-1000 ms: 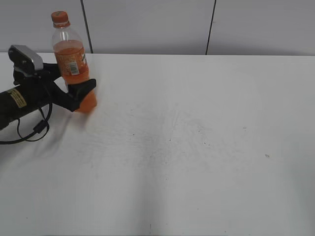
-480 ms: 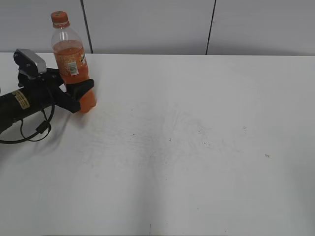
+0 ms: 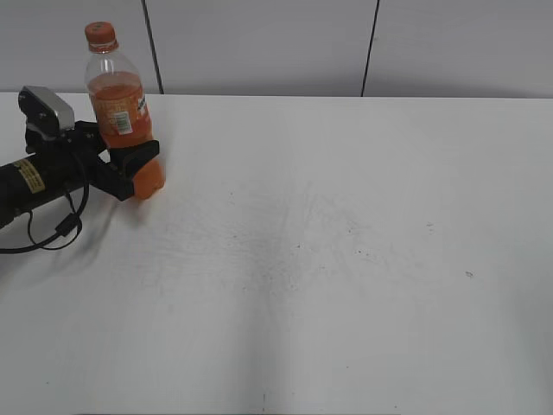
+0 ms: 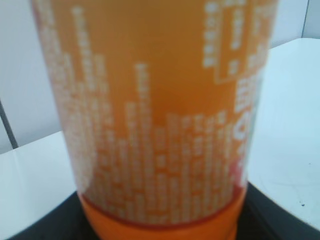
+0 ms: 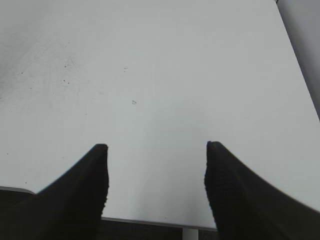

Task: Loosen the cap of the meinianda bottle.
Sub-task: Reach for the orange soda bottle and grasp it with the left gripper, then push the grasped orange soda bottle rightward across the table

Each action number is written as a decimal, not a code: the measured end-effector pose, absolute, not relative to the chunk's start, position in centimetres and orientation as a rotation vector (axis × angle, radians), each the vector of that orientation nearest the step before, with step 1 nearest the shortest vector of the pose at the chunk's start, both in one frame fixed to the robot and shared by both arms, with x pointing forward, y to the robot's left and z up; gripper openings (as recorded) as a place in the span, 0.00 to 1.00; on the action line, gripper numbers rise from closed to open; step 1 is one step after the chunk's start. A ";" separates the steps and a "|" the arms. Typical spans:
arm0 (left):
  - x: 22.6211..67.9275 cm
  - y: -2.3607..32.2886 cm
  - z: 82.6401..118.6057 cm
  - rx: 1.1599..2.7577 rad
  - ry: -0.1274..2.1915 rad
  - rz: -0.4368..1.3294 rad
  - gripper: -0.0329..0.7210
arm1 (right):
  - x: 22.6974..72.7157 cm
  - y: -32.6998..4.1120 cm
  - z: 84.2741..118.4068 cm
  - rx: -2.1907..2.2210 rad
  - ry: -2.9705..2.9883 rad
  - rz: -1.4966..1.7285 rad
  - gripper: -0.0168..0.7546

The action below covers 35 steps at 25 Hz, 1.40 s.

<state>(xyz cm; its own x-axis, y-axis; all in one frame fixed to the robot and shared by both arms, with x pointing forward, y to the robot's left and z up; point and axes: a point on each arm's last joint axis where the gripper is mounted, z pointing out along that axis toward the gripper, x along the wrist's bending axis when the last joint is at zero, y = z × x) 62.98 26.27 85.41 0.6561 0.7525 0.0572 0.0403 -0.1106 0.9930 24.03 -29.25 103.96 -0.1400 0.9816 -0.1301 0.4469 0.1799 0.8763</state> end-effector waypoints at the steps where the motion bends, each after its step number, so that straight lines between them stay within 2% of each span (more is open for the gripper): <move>1: 62.9 26.3 85.4 1.588 0.667 0.681 0.57 | 24.0 -29.2 104.0 1.366 1.706 0.900 0.62; 11: 62.1 25.6 86.6 1.688 0.566 0.581 0.57 | 24.0 -29.2 104.0 1.366 1.706 0.900 0.62; 18: 61.6 23.9 88.9 1.690 0.492 0.548 0.57 | 24.0 -29.2 104.0 1.366 1.706 0.900 0.62; 35: 55.6 11.9 89.6 1.691 0.327 0.298 0.57 | 24.0 -29.2 104.0 1.366 1.706 0.900 0.62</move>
<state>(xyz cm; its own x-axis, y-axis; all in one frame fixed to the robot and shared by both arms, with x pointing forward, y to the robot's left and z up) 55.61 11.94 89.64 0.9247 0.3806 0.0098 0.0452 -0.1353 0.9898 24.03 -29.25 103.96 -0.1400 0.9816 -0.1301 0.4469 0.1799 0.8763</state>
